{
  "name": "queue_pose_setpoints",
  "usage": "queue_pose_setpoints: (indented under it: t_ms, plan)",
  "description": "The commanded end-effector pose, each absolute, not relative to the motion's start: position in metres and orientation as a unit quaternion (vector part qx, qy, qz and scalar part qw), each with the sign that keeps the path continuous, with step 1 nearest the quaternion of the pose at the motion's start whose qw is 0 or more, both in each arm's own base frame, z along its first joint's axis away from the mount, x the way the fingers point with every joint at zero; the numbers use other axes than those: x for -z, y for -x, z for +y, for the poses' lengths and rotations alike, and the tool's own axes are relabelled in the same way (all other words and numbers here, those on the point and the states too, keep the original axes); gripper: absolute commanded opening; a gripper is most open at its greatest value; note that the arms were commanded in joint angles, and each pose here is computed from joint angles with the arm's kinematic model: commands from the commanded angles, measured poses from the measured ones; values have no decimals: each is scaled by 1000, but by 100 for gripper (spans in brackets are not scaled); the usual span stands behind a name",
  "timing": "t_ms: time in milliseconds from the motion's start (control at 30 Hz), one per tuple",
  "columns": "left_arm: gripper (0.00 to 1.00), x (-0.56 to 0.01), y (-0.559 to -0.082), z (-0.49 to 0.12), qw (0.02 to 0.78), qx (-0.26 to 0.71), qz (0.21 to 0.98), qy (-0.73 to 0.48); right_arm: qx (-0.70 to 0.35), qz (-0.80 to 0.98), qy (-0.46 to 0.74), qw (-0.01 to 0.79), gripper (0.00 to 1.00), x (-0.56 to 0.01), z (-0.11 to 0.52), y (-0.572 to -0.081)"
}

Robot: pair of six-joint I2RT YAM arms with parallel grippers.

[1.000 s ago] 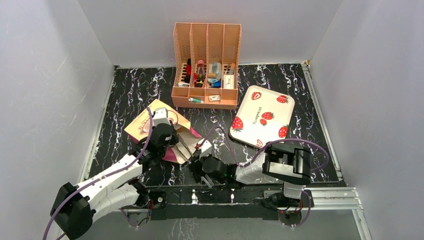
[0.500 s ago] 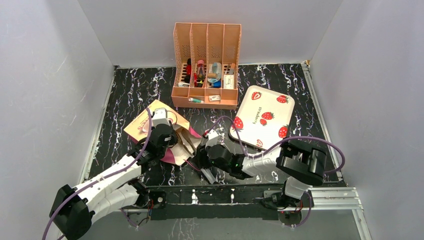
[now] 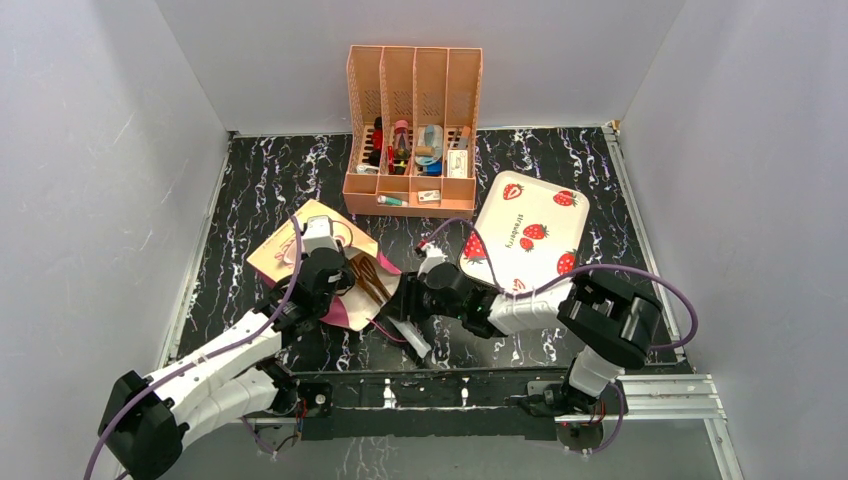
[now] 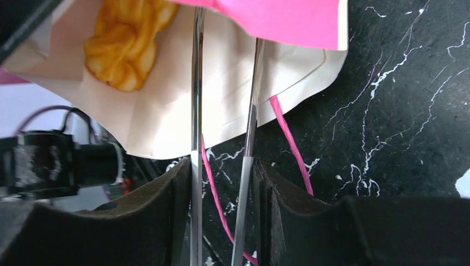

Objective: Take the fake bread out of the paper bag
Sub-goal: Pick up the clamp at the center of the board, then take out the fake bread from the paper bag.

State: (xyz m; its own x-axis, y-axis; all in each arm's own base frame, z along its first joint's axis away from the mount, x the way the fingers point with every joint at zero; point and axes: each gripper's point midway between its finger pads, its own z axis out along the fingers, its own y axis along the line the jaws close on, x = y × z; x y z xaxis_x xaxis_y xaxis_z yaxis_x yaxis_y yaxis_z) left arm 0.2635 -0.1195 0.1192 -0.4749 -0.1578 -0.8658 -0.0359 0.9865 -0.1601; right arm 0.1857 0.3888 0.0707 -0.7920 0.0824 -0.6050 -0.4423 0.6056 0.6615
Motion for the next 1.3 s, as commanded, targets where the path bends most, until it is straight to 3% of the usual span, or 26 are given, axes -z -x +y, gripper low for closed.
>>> queue_pose_setpoints:
  t_ms: [0, 400, 1267]
  plan:
    - [22, -145, -271, -119, 538, 70, 836, 83, -545, 789, 63, 277, 38, -137, 410, -194]
    - [23, -149, -272, -111, 540, 48, 835, 94, -638, 740, 19, 210, 38, -169, 410, -187]
    - [24, -155, -268, -105, 544, 50, 831, 104, -671, 707, -67, 212, 38, -182, 392, -206]
